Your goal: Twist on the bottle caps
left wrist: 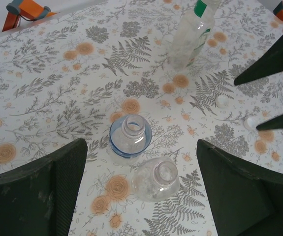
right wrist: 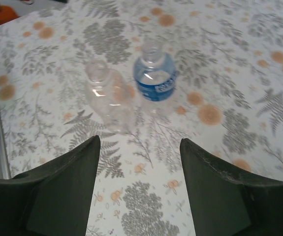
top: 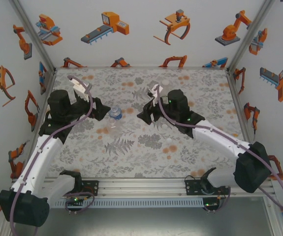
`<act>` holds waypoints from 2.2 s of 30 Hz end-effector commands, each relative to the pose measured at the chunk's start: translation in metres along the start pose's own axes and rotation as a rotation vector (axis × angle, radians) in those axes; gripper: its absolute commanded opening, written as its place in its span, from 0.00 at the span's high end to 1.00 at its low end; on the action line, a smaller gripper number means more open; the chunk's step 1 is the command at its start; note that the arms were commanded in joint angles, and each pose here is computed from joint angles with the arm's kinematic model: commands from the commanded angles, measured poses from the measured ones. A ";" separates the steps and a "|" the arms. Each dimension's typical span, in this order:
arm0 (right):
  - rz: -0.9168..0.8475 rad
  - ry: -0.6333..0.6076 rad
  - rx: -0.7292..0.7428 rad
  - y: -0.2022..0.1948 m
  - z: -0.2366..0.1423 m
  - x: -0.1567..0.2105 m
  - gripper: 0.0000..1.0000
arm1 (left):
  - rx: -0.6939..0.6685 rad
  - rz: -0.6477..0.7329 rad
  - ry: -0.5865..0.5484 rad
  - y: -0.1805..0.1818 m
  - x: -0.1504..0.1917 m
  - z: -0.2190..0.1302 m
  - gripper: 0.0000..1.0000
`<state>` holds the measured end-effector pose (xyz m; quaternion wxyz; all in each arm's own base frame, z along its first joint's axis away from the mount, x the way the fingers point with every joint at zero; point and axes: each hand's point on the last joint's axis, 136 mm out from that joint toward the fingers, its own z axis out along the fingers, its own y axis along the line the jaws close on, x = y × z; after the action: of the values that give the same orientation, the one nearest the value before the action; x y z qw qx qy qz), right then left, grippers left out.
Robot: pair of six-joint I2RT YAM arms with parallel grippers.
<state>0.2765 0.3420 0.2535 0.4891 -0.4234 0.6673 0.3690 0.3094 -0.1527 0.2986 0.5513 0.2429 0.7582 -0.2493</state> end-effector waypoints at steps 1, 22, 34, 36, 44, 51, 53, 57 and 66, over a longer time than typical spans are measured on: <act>-0.092 -0.096 -0.167 0.031 0.016 -0.015 0.39 | -0.008 0.011 -0.037 0.000 -0.007 -0.005 0.16; -0.136 -0.180 -0.418 0.073 0.107 -0.007 0.37 | 0.018 0.018 -0.058 -0.006 -0.012 -0.009 0.17; -0.111 -0.143 -0.408 0.064 0.130 0.026 0.36 | 0.016 0.014 -0.047 -0.004 -0.009 -0.006 0.17; -0.100 -0.129 -0.414 0.063 0.134 0.035 0.36 | 0.016 0.011 -0.044 -0.004 -0.008 -0.006 0.17; -0.085 -0.148 -0.394 0.062 0.132 0.036 0.39 | 0.017 0.013 -0.044 -0.004 -0.008 -0.006 0.17; -0.101 -0.172 -0.375 0.066 0.119 0.024 0.42 | 0.018 0.013 -0.044 -0.005 -0.008 -0.006 0.17; -0.111 -0.186 -0.361 0.066 0.114 0.017 0.42 | 0.017 0.014 -0.044 -0.005 -0.008 -0.006 0.17; -0.143 -0.225 -0.343 0.067 0.104 -0.002 0.42 | 0.017 0.012 -0.042 -0.004 -0.008 -0.006 0.17; -0.206 -0.289 -0.340 0.068 0.099 -0.034 0.35 | 0.017 0.014 -0.041 -0.004 -0.007 -0.005 0.17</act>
<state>0.2561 0.4603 0.2398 0.5104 -0.5015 0.5050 0.4826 0.3053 -0.1523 0.3059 0.5633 0.2457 0.7484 -0.2494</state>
